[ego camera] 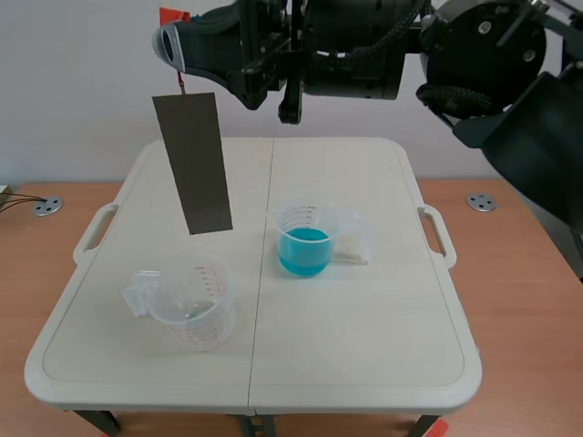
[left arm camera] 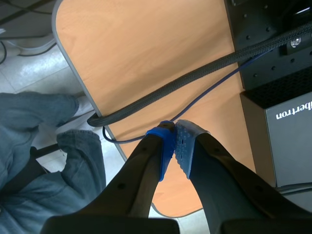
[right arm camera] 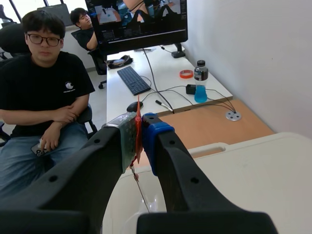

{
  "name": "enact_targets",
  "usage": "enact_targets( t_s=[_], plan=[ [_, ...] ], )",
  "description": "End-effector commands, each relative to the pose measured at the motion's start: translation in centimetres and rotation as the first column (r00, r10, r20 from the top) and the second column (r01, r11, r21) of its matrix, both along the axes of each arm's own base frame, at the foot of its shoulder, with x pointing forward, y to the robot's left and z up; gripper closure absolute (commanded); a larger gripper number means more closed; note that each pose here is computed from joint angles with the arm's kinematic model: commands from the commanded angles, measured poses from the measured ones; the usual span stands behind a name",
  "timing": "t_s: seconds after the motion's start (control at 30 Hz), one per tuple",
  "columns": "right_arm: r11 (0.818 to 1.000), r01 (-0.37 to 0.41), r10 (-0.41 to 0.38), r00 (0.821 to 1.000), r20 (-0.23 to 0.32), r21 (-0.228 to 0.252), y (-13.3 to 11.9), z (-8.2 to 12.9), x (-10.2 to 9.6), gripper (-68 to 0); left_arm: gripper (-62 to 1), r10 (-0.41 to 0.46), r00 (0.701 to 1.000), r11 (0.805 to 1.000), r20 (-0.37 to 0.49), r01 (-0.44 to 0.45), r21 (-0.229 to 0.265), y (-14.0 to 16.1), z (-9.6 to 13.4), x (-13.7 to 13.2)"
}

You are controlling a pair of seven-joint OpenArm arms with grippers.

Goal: Hold the metal plate by the orange handle, dip it into the blue solution, take it out and point at it, then put the plate back in the beaker on the left.
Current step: 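Put the plate into the left beaker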

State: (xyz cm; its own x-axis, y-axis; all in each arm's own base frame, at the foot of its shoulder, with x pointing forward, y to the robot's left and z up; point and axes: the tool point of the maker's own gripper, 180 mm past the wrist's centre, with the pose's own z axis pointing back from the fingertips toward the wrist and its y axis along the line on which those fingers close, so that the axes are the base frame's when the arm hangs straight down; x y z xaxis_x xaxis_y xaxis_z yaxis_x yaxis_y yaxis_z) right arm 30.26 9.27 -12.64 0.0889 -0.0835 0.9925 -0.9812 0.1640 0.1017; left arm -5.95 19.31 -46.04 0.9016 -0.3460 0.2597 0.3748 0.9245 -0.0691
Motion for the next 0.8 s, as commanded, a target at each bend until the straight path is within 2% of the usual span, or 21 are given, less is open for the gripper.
enact_targets(
  t_s=[0.0,0.57,0.77],
  plan=[
    [0.999,-0.03,0.028,0.999,0.046,0.044,0.2,2.1,-0.5,-1.3,-1.5,0.0,1.0,1.0,-0.001,0.0,-0.008,-0.3,0.2,0.0],
    [0.99,-0.139,0.139,0.99,0.002,0.028,2.7,0.1,-3.6,-1.3,-1.5,-0.002,1.0,1.0,-0.018,0.002,-0.001,-0.2,0.1,-0.3],
    [0.988,-0.146,0.146,0.989,0.001,0.045,2.8,0.3,-3.8,-1.3,-1.5,-0.002,1.0,1.0,-0.019,0.002,0.0,-0.2,0.1,-0.3]
  ],
)
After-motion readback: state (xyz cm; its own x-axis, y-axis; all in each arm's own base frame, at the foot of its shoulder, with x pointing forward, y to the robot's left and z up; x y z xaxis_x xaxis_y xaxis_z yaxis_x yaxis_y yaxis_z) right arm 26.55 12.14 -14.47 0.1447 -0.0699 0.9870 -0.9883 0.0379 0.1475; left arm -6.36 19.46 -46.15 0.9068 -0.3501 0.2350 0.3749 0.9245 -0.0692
